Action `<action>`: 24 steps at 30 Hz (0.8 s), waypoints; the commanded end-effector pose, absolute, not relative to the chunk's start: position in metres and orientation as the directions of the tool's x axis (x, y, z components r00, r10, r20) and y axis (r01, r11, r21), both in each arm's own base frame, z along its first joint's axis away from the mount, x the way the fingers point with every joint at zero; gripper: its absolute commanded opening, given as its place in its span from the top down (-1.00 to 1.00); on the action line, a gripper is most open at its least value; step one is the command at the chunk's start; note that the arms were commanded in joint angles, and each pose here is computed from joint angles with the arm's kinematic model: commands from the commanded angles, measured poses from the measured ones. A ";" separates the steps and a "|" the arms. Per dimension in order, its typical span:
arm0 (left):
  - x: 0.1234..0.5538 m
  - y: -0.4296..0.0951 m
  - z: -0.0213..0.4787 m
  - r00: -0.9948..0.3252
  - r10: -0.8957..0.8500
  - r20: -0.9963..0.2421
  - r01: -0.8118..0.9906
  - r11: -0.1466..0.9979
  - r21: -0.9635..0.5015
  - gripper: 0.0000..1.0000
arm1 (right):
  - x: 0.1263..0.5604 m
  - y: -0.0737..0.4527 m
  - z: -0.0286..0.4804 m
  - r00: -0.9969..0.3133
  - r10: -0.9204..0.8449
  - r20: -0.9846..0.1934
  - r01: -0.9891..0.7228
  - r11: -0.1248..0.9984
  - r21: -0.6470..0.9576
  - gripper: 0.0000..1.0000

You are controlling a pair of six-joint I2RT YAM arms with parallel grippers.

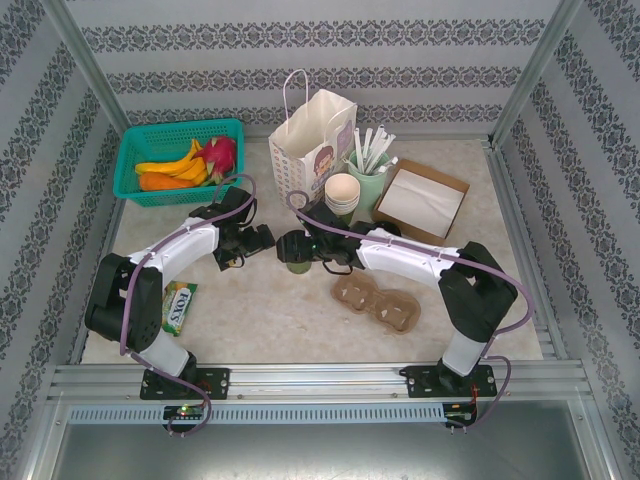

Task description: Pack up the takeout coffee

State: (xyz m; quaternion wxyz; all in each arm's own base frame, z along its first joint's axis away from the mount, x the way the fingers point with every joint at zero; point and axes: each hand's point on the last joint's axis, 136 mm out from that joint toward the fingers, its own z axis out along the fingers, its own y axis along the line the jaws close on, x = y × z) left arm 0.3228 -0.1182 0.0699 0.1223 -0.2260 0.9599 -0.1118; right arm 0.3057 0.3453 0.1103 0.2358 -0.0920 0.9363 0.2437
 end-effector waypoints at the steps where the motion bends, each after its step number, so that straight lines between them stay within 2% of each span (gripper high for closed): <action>1: 0.321 -0.119 0.068 -0.878 -0.450 -0.164 -0.400 0.877 -0.267 -0.99 | 0.297 0.341 0.088 -0.892 -0.096 -0.442 -0.276 0.889 0.365 -0.63; 5: 0.320 -0.125 0.065 -0.885 -0.442 -0.146 -0.391 0.876 -0.283 -0.99 | 0.290 0.341 0.074 -0.906 -0.109 -0.409 -0.275 0.886 0.373 -0.49; 13: 0.320 -0.138 0.062 -0.899 -0.421 -0.117 -0.365 0.871 -0.328 -0.99 | 0.272 0.326 0.029 -0.951 -0.114 -0.289 -0.220 0.904 0.366 -0.34; 17: 0.321 -0.139 0.062 -0.899 -0.421 -0.118 -0.364 0.870 -0.332 -0.99 | 0.273 0.327 0.039 -0.944 -0.110 -0.310 -0.226 0.900 0.371 -0.32; 20: 0.322 -0.139 0.065 -0.898 -0.422 -0.124 -0.362 0.869 -0.336 -0.99 | 0.277 0.327 0.046 -0.938 -0.109 -0.329 -0.233 0.901 0.366 -0.37; 24: 0.325 -0.140 0.070 -0.895 -0.424 -0.137 -0.357 0.866 -0.349 -0.99 | 0.280 0.327 0.055 -0.931 -0.114 -0.347 -0.244 0.901 0.359 -0.27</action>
